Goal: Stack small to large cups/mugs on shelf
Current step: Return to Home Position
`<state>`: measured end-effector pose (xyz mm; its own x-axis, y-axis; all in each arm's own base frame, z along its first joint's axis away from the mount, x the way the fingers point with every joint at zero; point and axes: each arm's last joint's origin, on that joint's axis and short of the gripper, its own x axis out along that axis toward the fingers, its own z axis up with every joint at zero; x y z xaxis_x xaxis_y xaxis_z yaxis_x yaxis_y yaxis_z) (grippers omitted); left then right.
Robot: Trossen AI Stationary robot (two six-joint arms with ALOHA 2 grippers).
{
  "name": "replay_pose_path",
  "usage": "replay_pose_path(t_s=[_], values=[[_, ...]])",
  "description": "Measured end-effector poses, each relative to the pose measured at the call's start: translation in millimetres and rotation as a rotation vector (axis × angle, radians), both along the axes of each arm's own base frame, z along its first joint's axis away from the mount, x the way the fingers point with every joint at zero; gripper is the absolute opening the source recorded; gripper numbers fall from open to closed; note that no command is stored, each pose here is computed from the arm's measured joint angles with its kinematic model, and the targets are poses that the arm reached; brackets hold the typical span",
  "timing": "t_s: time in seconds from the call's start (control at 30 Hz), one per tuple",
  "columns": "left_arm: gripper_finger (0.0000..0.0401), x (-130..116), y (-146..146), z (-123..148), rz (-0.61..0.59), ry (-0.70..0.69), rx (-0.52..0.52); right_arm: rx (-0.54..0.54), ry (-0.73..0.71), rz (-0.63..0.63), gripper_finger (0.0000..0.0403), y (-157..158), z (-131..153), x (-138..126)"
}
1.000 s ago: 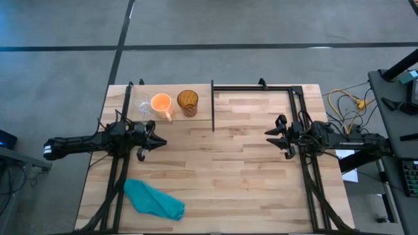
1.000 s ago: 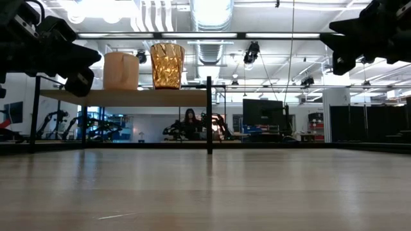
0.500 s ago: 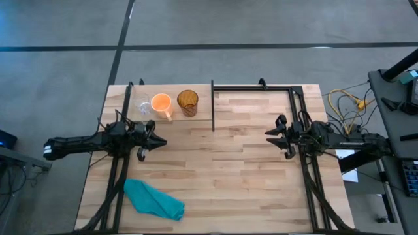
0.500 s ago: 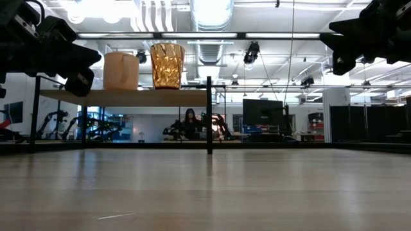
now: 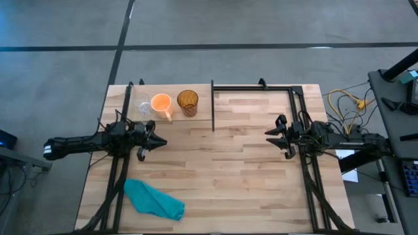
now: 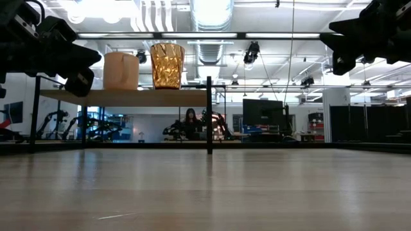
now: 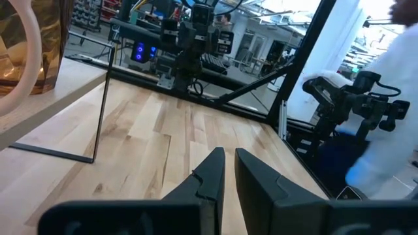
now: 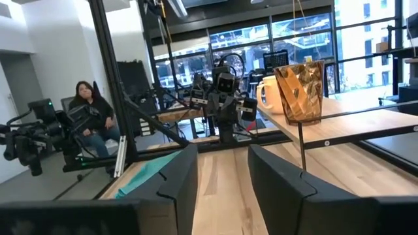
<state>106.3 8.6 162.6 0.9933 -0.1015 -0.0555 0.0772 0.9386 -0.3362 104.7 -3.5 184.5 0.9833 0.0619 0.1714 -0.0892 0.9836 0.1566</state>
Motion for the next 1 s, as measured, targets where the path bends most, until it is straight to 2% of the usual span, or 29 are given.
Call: replay_pose_path(t_s=[1.0], values=[[0.0022,0.0,0.0,0.0,0.000,-0.001,0.000,0.000,-0.001,0.000,0.0131,0.0,0.2,0.0]])
